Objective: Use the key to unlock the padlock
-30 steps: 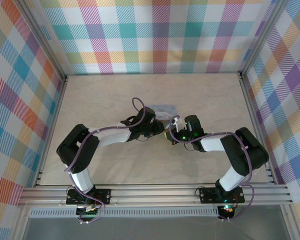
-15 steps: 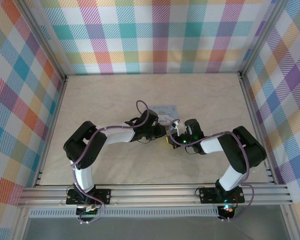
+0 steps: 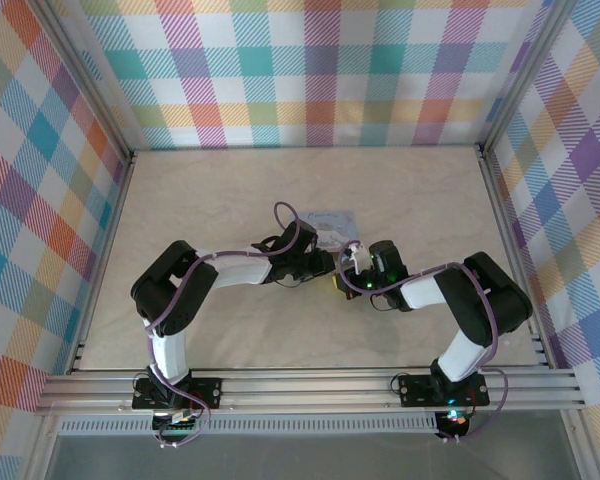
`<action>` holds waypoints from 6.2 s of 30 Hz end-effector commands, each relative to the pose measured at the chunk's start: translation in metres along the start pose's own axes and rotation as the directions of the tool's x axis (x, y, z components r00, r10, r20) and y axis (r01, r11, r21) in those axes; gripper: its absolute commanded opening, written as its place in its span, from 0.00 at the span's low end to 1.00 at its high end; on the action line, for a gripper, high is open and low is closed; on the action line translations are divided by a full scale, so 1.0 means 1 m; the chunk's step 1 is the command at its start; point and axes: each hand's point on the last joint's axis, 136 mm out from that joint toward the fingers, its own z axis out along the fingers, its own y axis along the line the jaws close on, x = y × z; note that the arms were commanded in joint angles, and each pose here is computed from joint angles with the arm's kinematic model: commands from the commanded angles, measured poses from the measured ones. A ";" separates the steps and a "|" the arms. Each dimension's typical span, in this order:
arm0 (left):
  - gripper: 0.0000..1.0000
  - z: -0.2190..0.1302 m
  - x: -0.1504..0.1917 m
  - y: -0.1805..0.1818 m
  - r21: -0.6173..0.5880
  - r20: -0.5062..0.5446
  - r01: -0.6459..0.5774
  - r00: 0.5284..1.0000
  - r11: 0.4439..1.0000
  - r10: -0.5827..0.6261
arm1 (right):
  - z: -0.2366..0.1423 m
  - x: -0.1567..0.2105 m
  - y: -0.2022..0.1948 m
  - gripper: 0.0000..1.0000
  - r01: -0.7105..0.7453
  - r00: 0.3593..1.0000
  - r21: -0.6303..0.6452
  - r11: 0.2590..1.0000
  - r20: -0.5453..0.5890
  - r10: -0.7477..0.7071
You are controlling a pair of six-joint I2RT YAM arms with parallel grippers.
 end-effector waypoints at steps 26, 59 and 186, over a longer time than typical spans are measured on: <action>0.62 -0.060 -0.005 0.003 0.111 0.143 0.132 0.979 0.985 -0.147 | -0.014 -0.002 0.026 0.00 -0.103 0.994 -0.071 0.992 -0.035 0.101; 0.54 -0.018 0.001 0.000 0.250 0.047 0.419 0.895 0.873 -0.444 | -0.015 -0.013 0.042 0.00 -0.365 0.924 -0.085 0.927 -0.157 0.350; 0.08 -0.009 0.005 -0.008 0.241 -0.003 0.466 0.878 0.851 -0.479 | -0.073 -0.030 0.043 0.94 0.958 0.272 0.154 0.244 -0.206 -0.940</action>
